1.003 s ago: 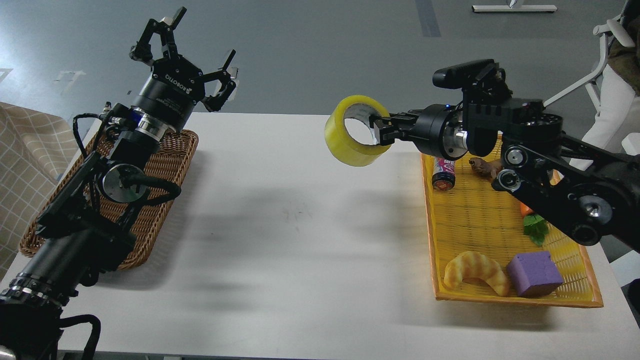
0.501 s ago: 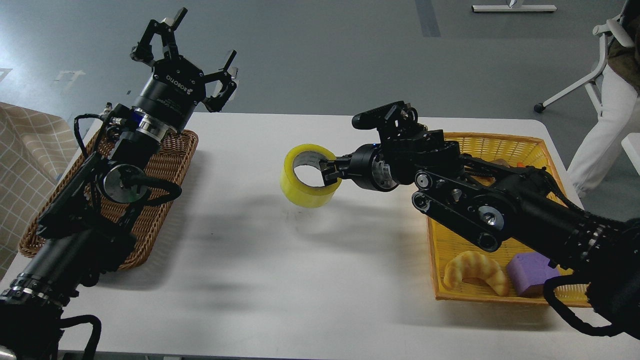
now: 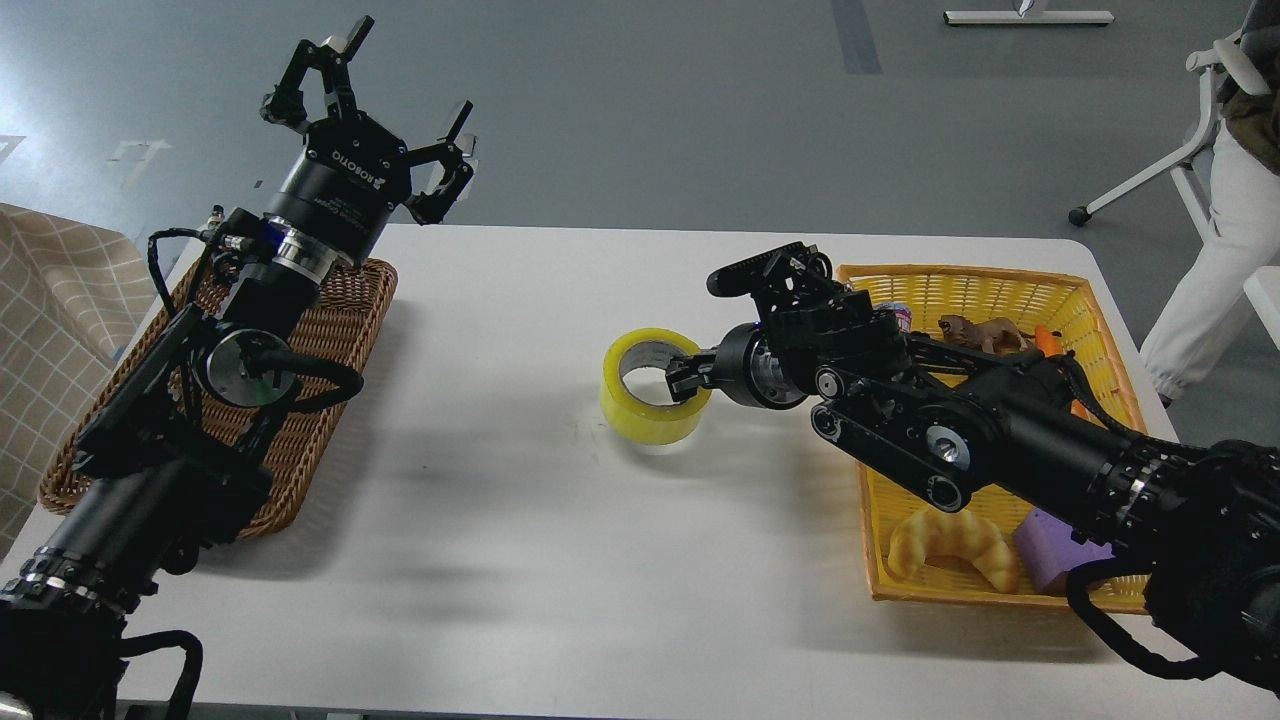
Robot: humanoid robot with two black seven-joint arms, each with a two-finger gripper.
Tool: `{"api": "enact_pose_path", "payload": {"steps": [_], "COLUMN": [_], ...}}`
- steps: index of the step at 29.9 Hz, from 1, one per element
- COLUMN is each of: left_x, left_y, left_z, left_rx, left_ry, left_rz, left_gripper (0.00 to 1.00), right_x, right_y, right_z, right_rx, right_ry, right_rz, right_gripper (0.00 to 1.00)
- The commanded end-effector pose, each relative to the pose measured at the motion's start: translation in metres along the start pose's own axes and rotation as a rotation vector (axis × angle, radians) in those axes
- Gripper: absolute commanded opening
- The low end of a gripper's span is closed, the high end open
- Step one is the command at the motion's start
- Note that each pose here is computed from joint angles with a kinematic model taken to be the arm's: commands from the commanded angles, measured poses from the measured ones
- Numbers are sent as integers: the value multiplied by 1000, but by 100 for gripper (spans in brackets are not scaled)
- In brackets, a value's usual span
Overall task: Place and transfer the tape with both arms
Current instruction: 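Lower the tape roll onto the table and open the right gripper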
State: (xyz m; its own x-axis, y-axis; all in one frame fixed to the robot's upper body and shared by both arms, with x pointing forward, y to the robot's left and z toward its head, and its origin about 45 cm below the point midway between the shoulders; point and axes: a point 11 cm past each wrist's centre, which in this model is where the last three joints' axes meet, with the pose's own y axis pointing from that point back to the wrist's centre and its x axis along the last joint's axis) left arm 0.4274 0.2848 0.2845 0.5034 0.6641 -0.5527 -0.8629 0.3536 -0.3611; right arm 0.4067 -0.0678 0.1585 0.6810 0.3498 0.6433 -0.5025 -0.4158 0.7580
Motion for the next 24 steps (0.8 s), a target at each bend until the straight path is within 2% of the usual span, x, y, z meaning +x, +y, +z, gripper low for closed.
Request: {"api": "enact_pose_path", "payload": {"steps": [1,24], "left_x": [0,0], "left_y": [0,1], "left_z": [0,-1], "left_rx": [0,2], "left_ry": [0,2], "left_rz": [0,2], "left_gripper": [98,98], "right_x": [-6,-17], "right_y": [-2,-5], "right_z": [1,1], "right_rx": [-8,-5], "right_ry": [15,3], "right_rz": [-16,-36], "right_gripper": [0,0]}}
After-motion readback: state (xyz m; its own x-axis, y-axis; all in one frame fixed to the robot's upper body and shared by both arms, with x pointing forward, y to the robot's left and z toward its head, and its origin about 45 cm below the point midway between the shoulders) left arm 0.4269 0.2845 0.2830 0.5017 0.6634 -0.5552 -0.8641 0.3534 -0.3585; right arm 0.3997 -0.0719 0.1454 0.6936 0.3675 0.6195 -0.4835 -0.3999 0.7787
